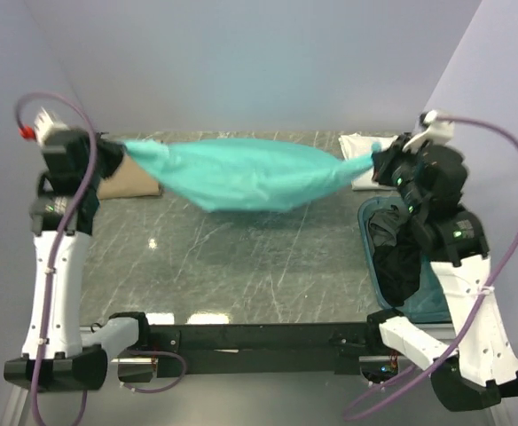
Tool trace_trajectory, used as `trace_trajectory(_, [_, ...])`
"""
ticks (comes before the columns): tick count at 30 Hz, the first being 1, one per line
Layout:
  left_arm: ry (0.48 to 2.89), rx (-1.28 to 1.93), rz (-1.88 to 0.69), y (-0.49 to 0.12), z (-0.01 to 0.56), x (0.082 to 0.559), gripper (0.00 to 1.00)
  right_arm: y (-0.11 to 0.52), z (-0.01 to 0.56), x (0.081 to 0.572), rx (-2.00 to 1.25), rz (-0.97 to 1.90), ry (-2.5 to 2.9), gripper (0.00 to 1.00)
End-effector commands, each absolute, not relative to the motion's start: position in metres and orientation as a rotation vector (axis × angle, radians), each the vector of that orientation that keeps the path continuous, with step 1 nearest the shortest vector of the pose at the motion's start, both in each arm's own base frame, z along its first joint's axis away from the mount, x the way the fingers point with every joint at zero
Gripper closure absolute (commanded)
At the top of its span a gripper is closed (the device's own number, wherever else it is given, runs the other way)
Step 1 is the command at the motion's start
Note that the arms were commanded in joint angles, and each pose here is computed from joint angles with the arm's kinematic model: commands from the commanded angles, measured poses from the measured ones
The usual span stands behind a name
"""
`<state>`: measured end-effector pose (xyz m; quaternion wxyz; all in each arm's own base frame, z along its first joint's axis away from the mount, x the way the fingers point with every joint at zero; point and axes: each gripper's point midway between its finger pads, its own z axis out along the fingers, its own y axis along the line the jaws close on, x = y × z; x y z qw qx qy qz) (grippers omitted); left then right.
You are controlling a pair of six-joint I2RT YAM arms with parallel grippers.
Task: Fold and stack the t-shirts
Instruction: Flatten the tshirt out
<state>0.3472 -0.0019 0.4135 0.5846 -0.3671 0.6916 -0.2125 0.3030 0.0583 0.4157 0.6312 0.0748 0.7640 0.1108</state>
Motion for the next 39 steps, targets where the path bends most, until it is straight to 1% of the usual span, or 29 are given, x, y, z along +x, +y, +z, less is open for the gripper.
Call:
trace_trajectory(1, [1.864,-1.035,-0.422,-0.004,0.279,0.329,0.99,0.064,0.333,0.297,0.238,0.286,1.935,0.99])
trace_trajectory(2, [1.868,-1.041,-0.436,-0.007,0.267,0.317,0.99,0.066,0.317,0.294,0.237,0.294,1.964,0.98])
trace_trajectory(3, [1.898,-1.055,-0.441,-0.01,0.247,0.31,0.99,0.065,0.283,0.288,0.241,0.28,2.027,0.98])
trace_trajectory(4, [1.971,-1.111,-0.409,-0.01,0.201,0.297,0.99,0.063,0.265,0.286,0.261,0.27,2.058,0.97])
trace_trajectory(5, [1.961,-1.117,-0.405,-0.01,0.191,0.291,0.99,0.063,0.249,0.285,0.268,0.26,2.086,0.95])
trace_trajectory(6, [2.004,-1.164,-0.369,-0.008,0.162,0.28,0.99,0.061,0.214,0.282,0.292,0.229,2.162,0.93])
trace_trajectory(7, [2.007,-1.175,-0.333,-0.004,0.156,0.277,0.94,0.06,0.198,0.281,0.307,0.213,2.2,0.87])
trace_trajectory(8, [2.045,-1.19,-0.296,-0.002,0.147,0.271,0.74,0.058,0.185,0.28,0.316,0.194,2.235,0.81])
trace_trajectory(9, [2.066,-1.193,-0.271,0.0,0.145,0.268,0.61,0.054,0.164,0.279,0.343,0.144,2.292,0.73])
trace_trajectory(10, [2.06,-1.203,-0.245,0.004,0.15,0.268,0.49,0.051,0.155,0.278,0.371,0.117,2.321,0.57])
trace_trajectory(12, [2.063,-1.217,-0.196,0.009,0.153,0.268,0.09,0.044,0.152,0.281,0.407,0.055,2.327,0.43])
trace_trajectory(13, [2.06,-1.218,-0.196,0.01,0.154,0.268,0.01,0.042,0.154,0.282,0.411,0.046,2.321,0.25])
trace_trajectory(14, [2.057,-1.21,-0.218,0.007,0.157,0.271,0.01,0.044,0.16,0.285,0.406,0.06,2.304,0.15])
trace_trajectory(15, [2.048,-1.203,-0.236,0.006,0.161,0.273,0.01,0.046,0.17,0.288,0.396,0.085,2.277,0.14])
trace_trajectory(20, [2.005,-1.115,-0.342,-0.008,0.183,0.296,0.0,0.081,0.2,0.296,0.248,0.297,2.189,0.12])
trace_trajectory(23, [2.029,-1.013,-0.398,-0.034,0.188,0.315,0.01,0.107,0.198,0.292,0.185,0.37,2.184,0.11])
trace_trajectory(25, [2.035,-0.951,-0.408,-0.048,0.196,0.33,0.01,0.12,0.185,0.29,0.187,0.387,2.213,0.11])
trace_trajectory(27, [2.106,-0.862,-0.4,-0.075,0.185,0.346,0.01,0.141,0.169,0.287,0.146,0.386,2.258,0.11])
trace_trajectory(28, [2.113,-0.803,-0.412,-0.086,0.193,0.355,0.01,0.148,0.162,0.286,0.165,0.397,2.283,0.11])
trace_trajectory(29, [2.162,-0.758,-0.416,-0.101,0.179,0.366,0.01,0.153,0.145,0.285,0.175,0.382,2.331,0.11])
trace_trajectory(31, [2.189,-0.697,-0.445,-0.116,0.177,0.381,0.01,0.16,0.13,0.284,0.21,0.391,2.373,0.11])
trace_trajectory(32, [2.235,-0.693,-0.437,-0.122,0.159,0.389,0.01,0.161,0.114,0.285,0.222,0.367,2.415,0.11])
trace_trajectory(34, [2.283,-0.677,-0.418,-0.128,0.141,0.402,0.01,0.157,0.103,0.289,0.258,0.311,2.438,0.11])
trace_trajectory(37, [2.338,-0.653,-0.379,-0.136,0.118,0.408,0.01,0.151,0.083,0.295,0.276,0.215,2.487,0.11])
trace_trajectory(39, [2.412,-0.652,-0.359,-0.145,0.093,0.405,0.01,0.151,0.067,0.3,0.274,0.174,2.53,0.11])
